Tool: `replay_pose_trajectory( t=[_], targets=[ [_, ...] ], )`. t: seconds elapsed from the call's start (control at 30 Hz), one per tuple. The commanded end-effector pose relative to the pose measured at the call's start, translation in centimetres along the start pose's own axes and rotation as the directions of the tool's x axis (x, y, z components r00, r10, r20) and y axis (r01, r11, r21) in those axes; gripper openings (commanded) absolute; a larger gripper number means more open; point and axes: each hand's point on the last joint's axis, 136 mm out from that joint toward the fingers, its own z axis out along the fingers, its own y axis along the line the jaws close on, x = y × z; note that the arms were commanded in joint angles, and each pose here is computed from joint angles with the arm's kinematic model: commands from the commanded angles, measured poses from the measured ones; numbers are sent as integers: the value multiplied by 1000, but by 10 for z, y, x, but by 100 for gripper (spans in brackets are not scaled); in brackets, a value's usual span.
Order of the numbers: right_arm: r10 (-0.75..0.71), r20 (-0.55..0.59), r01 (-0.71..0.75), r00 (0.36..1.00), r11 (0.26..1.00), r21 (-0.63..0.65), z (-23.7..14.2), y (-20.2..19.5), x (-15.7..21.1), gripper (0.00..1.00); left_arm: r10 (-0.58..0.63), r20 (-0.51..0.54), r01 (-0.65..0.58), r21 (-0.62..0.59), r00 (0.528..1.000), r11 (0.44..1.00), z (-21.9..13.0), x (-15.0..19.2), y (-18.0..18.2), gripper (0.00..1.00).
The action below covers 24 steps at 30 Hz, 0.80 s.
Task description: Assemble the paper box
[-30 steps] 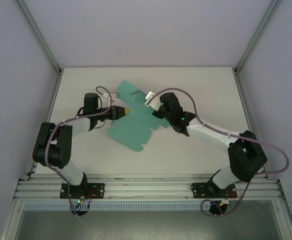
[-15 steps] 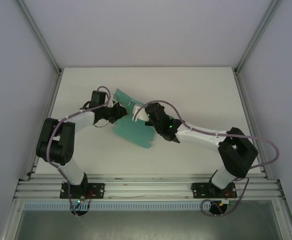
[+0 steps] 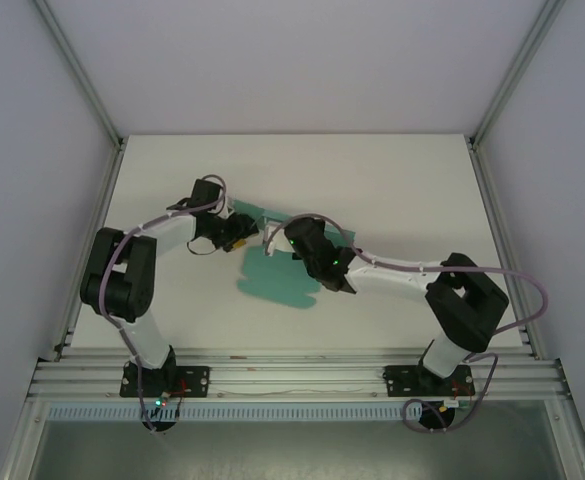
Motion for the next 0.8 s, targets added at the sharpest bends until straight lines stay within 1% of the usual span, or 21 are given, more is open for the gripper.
replay_pose_trajectory(
  t=[0.0,0.1,0.23,0.27,0.43,0.5,0.57,0.63,0.7,0.77],
  targets=[
    [-53,-33,54,998,998,16,-6,-3,12,0,110,67,-103,-102,992,989,-25,-4,8,68],
    [-53,-33,54,998,998,24,-6,-4,15,0,146,114,-135,-100,983,986,-38,-5,4,84],
    [-52,-18,52,999,998,34,-5,-2,17,0,189,176,-163,-151,966,975,-58,-10,6,95],
    [-55,-15,55,998,998,40,-4,-2,17,0,199,194,-170,-157,961,973,-65,-12,4,100],
    [-58,22,57,998,997,50,-3,-2,13,0,215,335,-161,-183,917,970,-104,-37,-3,100],
    [-64,34,63,997,997,46,-3,0,12,0,196,403,-127,-192,894,973,-122,-53,0,100],
    [-64,44,62,997,997,43,-1,1,12,0,192,451,-111,-200,872,974,-132,-69,3,100],
    [-59,60,57,996,998,41,-1,2,9,0,204,455,-119,-208,867,971,-128,-82,2,100],
    [-56,67,53,996,998,43,1,2,8,0,214,416,-132,-216,884,967,-117,-92,1,100],
    [-53,77,50,996,998,44,1,2,6,0,237,382,-179,-182,893,967,-99,-102,-7,100]
  ],
)
